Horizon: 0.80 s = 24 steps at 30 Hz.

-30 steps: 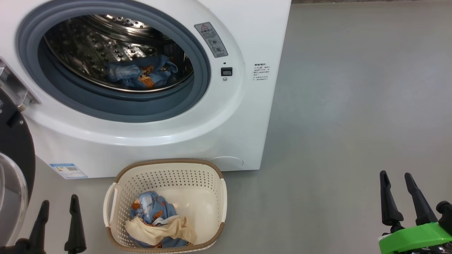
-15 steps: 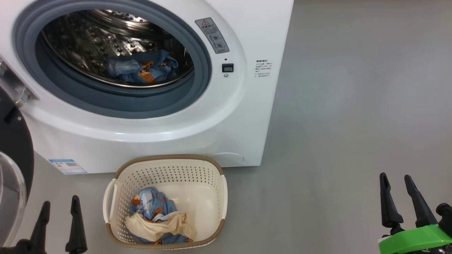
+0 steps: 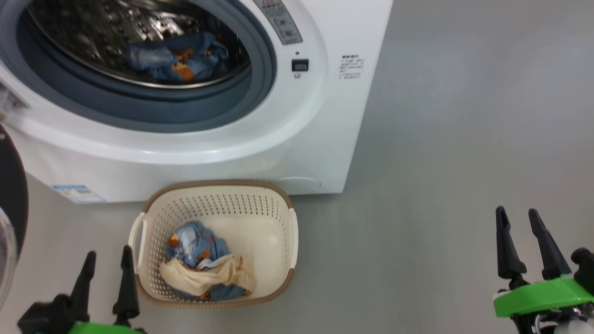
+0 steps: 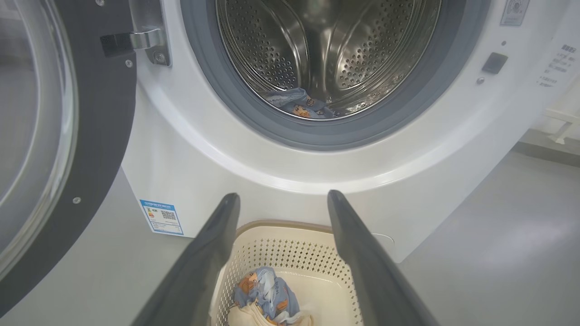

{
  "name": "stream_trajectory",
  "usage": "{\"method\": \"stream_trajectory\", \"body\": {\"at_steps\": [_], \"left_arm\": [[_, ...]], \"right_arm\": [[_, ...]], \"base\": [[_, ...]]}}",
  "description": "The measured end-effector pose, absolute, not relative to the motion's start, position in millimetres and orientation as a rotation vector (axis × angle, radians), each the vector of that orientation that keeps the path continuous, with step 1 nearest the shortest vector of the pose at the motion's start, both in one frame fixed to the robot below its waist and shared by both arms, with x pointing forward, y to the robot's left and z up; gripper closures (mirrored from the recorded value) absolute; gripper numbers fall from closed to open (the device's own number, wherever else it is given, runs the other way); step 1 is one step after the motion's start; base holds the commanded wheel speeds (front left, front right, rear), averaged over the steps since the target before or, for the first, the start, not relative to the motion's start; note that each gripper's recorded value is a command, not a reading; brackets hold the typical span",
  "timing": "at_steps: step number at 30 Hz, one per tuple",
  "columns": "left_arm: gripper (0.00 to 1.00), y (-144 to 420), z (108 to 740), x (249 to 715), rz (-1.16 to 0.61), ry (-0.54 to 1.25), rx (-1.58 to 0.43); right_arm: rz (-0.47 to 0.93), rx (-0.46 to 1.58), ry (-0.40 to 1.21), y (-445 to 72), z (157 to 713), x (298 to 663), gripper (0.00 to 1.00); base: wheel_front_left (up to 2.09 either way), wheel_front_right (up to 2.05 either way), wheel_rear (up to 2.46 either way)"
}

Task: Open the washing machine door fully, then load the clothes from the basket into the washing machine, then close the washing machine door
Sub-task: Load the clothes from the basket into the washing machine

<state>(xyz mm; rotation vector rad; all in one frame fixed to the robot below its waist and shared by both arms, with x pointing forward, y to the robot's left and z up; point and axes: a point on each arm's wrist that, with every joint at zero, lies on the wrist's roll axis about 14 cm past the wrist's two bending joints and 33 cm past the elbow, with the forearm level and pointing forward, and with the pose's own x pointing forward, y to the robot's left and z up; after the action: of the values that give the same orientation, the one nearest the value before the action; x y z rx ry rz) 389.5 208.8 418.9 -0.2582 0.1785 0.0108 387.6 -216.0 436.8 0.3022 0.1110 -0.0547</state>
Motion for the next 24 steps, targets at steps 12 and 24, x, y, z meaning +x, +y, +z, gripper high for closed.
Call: {"method": "stream_trajectory", "body": {"at_steps": [12,24], "left_arm": [[0.0,187.1,367.9,425.4,-0.047,0.323,-0.26],[0.0,169.0,295.2,447.4,-0.124,0.535,-0.211]], "right_arm": [[-0.014,0.292,0.155,-200.4,413.2,424.5,0.0],[0.023,0.284,0.201,-185.6,380.5,459.3,0.0]], "base": [[0.0,0.0,0.0],[0.0,0.0,0.0]]}}
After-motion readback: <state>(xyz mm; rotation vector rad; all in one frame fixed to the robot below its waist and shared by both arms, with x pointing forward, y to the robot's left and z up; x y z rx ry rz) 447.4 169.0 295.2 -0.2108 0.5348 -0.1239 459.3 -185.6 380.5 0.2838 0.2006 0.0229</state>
